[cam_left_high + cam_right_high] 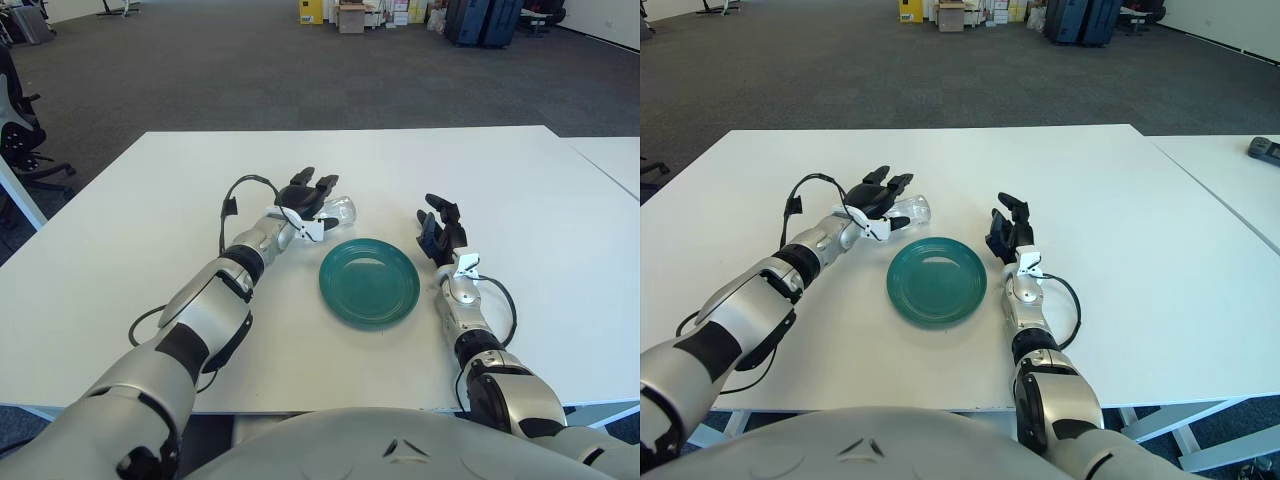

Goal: Put the bottle into the plate.

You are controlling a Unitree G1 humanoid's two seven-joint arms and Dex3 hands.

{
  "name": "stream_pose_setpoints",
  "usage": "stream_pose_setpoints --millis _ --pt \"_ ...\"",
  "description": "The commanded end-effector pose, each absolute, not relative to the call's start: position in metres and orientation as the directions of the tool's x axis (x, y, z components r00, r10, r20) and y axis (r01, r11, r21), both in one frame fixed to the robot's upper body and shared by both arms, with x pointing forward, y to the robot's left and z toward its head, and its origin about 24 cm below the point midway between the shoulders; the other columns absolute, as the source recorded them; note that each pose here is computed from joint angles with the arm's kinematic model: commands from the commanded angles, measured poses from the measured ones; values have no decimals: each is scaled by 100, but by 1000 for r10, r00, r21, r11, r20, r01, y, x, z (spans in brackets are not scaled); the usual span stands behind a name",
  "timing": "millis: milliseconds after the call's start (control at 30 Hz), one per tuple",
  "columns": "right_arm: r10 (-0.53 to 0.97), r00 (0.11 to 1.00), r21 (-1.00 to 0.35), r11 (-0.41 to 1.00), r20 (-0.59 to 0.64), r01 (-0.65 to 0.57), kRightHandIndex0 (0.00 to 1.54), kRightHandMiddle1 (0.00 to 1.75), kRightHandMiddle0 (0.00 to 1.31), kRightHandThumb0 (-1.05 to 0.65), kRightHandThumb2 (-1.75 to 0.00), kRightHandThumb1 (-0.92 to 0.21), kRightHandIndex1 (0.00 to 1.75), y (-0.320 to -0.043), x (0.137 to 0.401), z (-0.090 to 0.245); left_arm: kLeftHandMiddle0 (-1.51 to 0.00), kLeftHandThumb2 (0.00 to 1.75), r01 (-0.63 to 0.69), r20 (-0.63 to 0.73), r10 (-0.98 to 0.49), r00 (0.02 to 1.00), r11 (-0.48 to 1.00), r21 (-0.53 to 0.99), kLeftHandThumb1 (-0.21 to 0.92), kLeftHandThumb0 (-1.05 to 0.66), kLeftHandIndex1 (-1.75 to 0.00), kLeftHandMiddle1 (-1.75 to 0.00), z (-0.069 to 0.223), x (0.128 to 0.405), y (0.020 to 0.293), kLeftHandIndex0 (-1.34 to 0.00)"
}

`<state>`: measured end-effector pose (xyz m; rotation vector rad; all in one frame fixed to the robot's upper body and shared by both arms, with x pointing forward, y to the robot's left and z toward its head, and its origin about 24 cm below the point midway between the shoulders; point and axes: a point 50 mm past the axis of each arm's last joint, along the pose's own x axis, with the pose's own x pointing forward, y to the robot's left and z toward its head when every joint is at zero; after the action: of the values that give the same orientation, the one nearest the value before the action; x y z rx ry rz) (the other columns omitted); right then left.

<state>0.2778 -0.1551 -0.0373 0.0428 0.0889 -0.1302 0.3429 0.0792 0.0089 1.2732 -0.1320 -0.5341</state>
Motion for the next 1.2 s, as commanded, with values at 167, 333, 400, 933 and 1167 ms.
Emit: stream_pose_setpoints --millis 167,333,400,933,1167 --pt "-147 964 45 986 -220 160 51 97 0 -63 -87 -92 4 -154 256 -62 -27 78 390 -279 -413 867 214 896 92 -105 -55 -9 -7 335 84 0" --pt "-153 964 47 985 -218 167 52 98 0 -63 -88 -92 5 -155 255 -62 -30 79 410 -297 -404 865 229 883 92 -105 -58 -10 -11 332 85 0" --pt "-154 964 47 985 -218 168 52 97 0 -63 -88 -92 5 -155 254 -62 -31 79 418 -304 -399 865 240 876 92 -105 -59 -10 -12 331 86 0" --pt "-160 964 57 983 -214 175 53 97 0 -66 -88 -92 5 -158 252 -63 -44 83 467 -336 -394 856 307 829 92 -105 -76 -14 -22 323 89 0" --pt "-160 964 59 983 -213 176 52 95 0 -66 -88 -92 5 -159 251 -63 -47 83 476 -343 -401 849 304 825 92 -105 -81 -17 -26 319 89 0"
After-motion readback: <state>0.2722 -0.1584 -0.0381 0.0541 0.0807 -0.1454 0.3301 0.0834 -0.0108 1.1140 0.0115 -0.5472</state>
